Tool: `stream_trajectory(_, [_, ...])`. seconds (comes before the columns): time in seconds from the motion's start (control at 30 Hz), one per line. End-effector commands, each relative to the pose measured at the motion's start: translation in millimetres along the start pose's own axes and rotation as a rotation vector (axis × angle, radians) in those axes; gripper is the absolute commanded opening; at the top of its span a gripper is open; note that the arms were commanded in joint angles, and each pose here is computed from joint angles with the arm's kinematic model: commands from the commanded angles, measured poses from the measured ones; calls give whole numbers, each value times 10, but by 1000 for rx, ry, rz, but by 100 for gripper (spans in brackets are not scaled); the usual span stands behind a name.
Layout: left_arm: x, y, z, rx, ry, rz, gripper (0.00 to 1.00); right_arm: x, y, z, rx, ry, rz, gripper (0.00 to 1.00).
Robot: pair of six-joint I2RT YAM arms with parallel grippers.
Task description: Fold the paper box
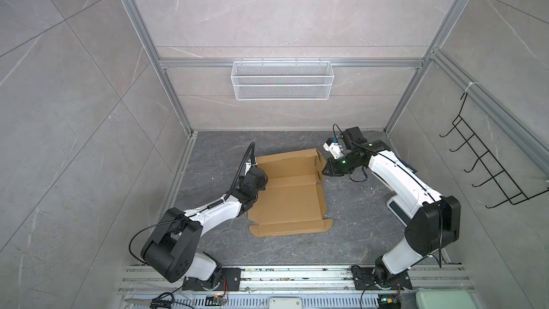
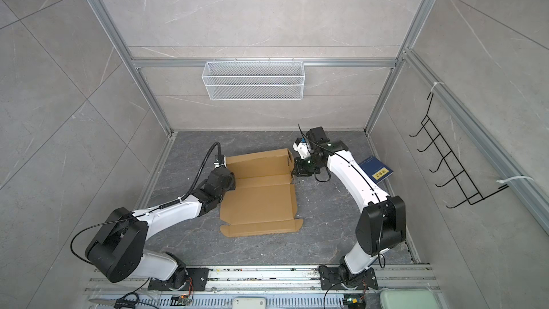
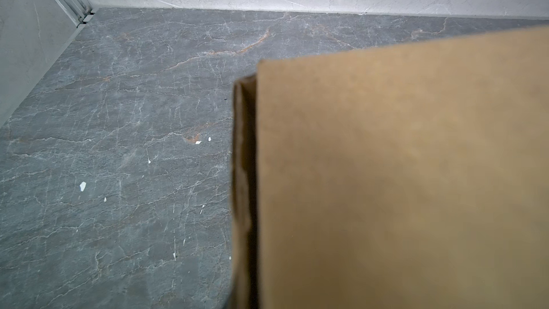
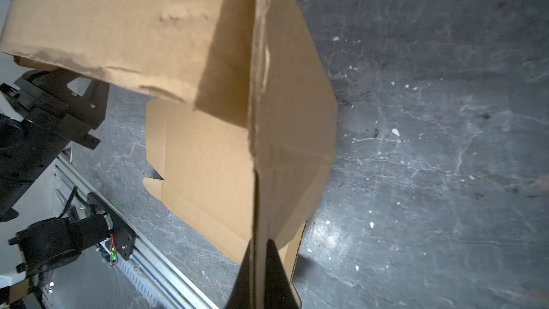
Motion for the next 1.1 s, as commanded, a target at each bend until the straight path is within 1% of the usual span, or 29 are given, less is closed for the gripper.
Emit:
stream_trajectory(0.0, [-7, -86, -36, -30, -7, 25, 0, 2, 102, -58, 35, -7, -43, 8])
stream_trajectory(0.07, [-5, -89, -47, -38, -6, 24, 0, -10, 144, -50, 32, -5, -82, 8])
stream_trajectory(0.13, [-2, -82, -59, -47, 4, 17, 0, -46, 130, -18, 22, -5, -84, 7])
stream_trajectory(0.27, [42, -54, -117, -35, 16, 6, 7, -147, -24, 104, 0, 5, -24, 4])
stream_trajectory(0.37, [47, -22, -128, -24, 25, 5, 10, -140, -106, 135, 1, 1, 11, 4])
stream_trajectory(0.47, [31, 17, -103, -18, 36, -1, 10, -132, -153, 146, 4, 1, 37, 3])
stream_trajectory(0.57, [26, 24, -86, -12, 34, 8, 8, -134, -137, 137, -3, -10, 21, 2])
stream_trajectory(0.6, [16, 22, -74, -13, 36, 8, 9, -125, -122, 125, -2, -16, 14, 2])
stream_trajectory(0.7, [26, 32, -96, -16, 40, 22, 18, -117, -137, 100, 1, -24, 29, 2])
stream_trajectory(0.77, [65, 76, -146, -7, 37, 35, 28, -126, -168, 103, 11, -25, 53, 1])
stream_trajectory(0.83, [106, 134, -195, 1, 32, 38, 33, -153, -210, 118, 27, -31, 73, 1])
stream_trajectory(0.97, [200, 214, -262, 0, 17, 46, 39, -181, -251, 158, 75, -79, 85, 1])
stream_trajectory(1.07, [280, 263, -304, -1, 10, 47, 43, -181, -254, 168, 87, -107, 84, 1])
Point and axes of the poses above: each gripper's point midway between its finger pads, its own x axis back along the fingers, its own y axis along the line the jaws close on, z = x × y, the point moved 4 cm from there along x, back along the fingers, and after that the axes turned 1 degree about x, right-handed, at the moved point
